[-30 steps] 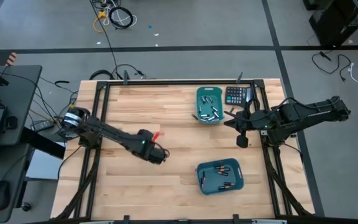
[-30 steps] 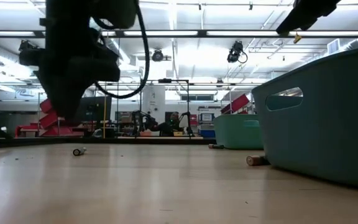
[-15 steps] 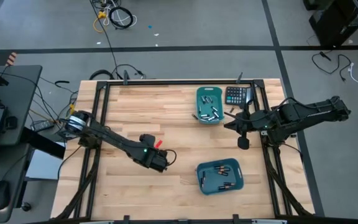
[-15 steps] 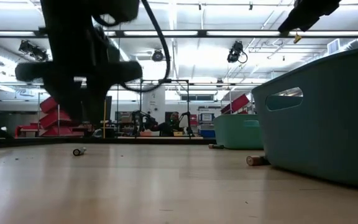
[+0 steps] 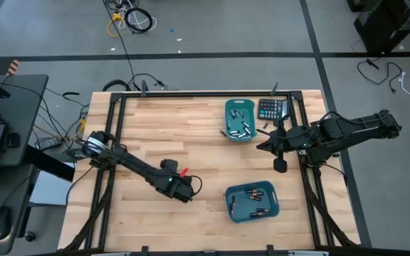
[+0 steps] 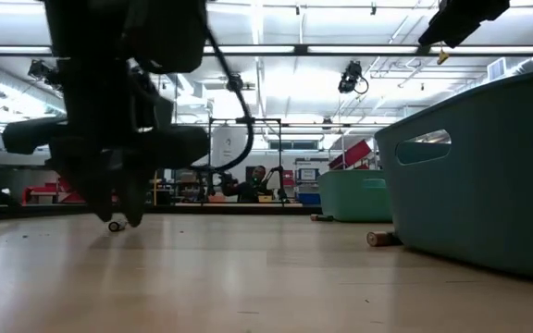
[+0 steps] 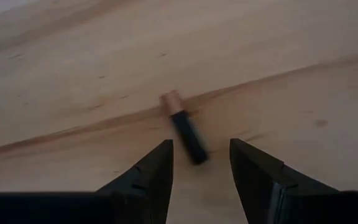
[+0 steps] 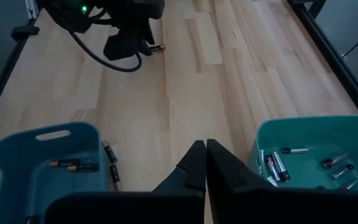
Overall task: Sort batteries
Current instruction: Put the black battery into the blue bin
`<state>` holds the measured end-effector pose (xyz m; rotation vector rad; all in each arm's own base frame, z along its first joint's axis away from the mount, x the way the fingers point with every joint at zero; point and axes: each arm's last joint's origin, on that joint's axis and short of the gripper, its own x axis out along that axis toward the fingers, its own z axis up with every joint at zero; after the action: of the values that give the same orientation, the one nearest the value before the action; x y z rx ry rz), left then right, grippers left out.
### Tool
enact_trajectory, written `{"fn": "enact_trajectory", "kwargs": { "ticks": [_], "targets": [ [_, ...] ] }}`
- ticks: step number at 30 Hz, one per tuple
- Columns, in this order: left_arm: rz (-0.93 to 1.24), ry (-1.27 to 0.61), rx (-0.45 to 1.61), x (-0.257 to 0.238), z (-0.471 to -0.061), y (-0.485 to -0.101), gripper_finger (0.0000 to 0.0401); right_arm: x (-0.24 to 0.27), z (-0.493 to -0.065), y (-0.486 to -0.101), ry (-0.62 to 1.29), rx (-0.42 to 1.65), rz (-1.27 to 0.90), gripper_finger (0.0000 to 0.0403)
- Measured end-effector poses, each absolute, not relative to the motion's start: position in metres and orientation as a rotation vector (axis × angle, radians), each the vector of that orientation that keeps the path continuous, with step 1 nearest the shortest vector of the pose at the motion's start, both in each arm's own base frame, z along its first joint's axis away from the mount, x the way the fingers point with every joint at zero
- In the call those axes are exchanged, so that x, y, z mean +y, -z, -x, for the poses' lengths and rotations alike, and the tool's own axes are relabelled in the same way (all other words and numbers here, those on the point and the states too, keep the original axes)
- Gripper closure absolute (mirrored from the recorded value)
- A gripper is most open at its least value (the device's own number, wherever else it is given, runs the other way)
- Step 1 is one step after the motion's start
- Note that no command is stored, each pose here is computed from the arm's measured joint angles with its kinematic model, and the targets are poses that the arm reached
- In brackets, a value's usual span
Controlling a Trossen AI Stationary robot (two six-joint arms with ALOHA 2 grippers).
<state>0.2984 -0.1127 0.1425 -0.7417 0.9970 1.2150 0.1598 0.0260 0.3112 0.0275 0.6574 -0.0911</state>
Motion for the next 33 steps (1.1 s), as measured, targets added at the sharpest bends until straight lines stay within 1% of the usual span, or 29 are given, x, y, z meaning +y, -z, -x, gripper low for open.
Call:
{"fn": "enact_trajectory", "kwargs": {
  "ticks": [6,11,15,21,22,29,33],
  "targets": [
    [0.768,-1.214,0.955,-0.112,-0.290,-0.128,0.0242,0.026,-0.160,-0.311,0.086,0.658,-0.028,0.0402],
    [0.761,-1.218,0.954,-0.111,-0.288,-0.125,0.0249,0.027,-0.160,-0.311,0.070,0.662,-0.032,0.0402],
    [0.761,-1.218,0.958,-0.111,-0.288,-0.125,0.0287,0.027,-0.160,-0.311,0.070,0.663,-0.032,0.0402],
    [0.749,-1.213,0.956,-0.112,-0.288,-0.125,0.0380,0.027,-0.160,-0.311,0.070,0.663,-0.032,0.0402],
    [0.742,-1.212,0.954,-0.113,-0.287,-0.125,0.0387,0.027,-0.160,-0.311,0.070,0.663,-0.032,0.0402],
    [0.693,-1.195,0.923,-0.120,-0.286,-0.127,0.0389,0.027,-0.160,-0.311,0.070,0.662,-0.033,0.0402],
    [0.649,-1.196,0.918,-0.126,-0.287,-0.138,0.0391,0.027,-0.160,-0.311,0.070,0.662,-0.033,0.0402]
  ]
}}
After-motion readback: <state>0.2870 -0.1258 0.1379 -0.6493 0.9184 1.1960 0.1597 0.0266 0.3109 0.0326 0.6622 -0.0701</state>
